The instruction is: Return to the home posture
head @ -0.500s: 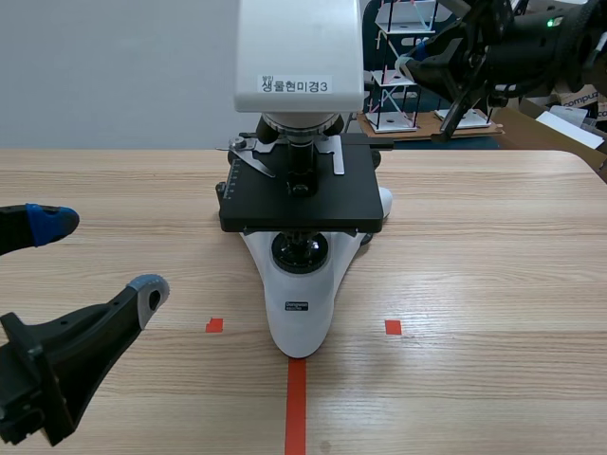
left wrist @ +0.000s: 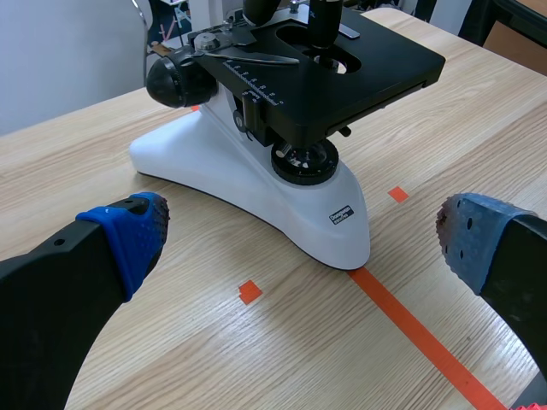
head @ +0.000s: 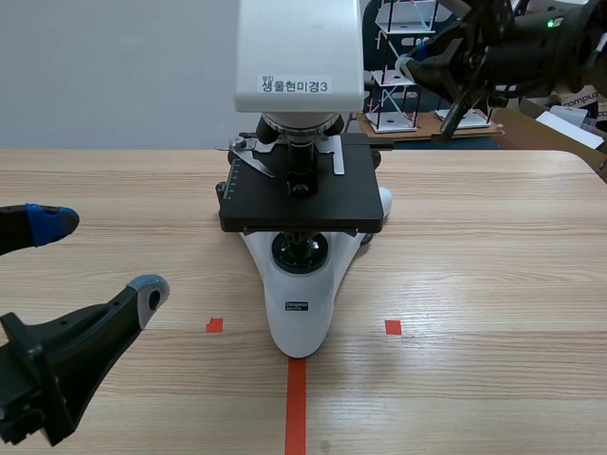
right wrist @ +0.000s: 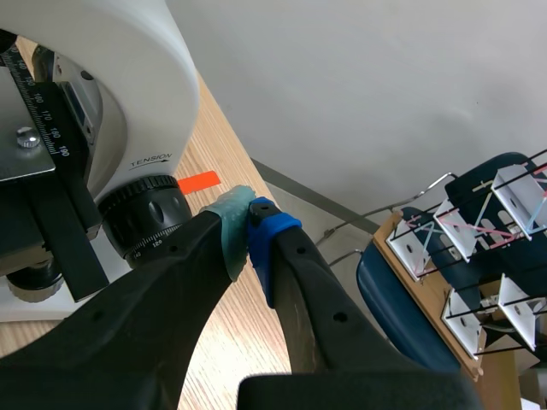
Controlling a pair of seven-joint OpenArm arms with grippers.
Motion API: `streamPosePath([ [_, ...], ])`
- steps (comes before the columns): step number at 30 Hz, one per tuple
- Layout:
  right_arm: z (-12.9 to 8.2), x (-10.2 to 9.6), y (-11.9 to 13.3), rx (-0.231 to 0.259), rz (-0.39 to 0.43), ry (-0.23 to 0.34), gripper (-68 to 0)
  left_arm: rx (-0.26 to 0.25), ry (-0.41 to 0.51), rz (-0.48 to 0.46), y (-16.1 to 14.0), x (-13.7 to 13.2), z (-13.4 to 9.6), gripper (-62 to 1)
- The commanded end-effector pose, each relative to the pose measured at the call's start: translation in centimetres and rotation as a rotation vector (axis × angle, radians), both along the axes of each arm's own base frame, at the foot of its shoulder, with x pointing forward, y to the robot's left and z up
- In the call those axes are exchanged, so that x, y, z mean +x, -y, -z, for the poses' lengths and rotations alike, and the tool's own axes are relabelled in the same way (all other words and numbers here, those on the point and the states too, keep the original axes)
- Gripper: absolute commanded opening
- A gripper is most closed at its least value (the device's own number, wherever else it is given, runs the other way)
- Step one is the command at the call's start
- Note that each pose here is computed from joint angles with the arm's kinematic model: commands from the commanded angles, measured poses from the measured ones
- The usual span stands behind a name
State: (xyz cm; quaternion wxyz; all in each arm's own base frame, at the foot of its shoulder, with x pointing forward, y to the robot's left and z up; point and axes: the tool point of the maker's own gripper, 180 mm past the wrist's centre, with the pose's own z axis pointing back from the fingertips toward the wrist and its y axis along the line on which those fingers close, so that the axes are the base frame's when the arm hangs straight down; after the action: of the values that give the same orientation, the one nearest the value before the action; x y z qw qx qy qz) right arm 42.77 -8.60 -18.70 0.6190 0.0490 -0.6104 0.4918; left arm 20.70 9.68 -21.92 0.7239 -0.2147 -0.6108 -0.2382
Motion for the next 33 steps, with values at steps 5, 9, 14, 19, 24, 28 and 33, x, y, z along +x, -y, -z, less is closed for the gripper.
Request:
streamPosePath([
  [5,-1.1,-0.6,3.4,0.036,0.068,0.032,-66.0,-0.020,0.022,-0.005,0.1,0.1,-0.8,1.4],
  [9,-1.0,-2.0,5.9,0.067,0.129,0.030,-65.9,-0.020,0.022,-0.005,0.1,0.1,-0.8,1.4],
  [14,-0.3,-4.6,8.8,0.120,0.216,0.015,-63.6,-0.020,0.022,-0.005,0.1,0.1,-0.8,1.4],
  [19,1.2,-8.5,10.5,0.184,0.282,-0.030,-63.6,-0.020,0.022,-0.005,0.1,0.1,-0.8,1.4],
  [24,2.8,-13.0,11.1,0.237,0.354,-0.093,-63.4,-0.020,0.022,-0.005,0.1,0.1,-0.8,1.4],
  [28,3.9,-16.8,10.3,0.275,0.385,-0.165,-40.5,-0.020,0.022,-0.005,0.1,0.1,-0.8,1.4],
  [33,5.0,-21.2,7.9,0.317,0.381,-0.273,-10.1,-0.020,0.022,-0.005,0.1,0.1,-0.8,1.4],
])
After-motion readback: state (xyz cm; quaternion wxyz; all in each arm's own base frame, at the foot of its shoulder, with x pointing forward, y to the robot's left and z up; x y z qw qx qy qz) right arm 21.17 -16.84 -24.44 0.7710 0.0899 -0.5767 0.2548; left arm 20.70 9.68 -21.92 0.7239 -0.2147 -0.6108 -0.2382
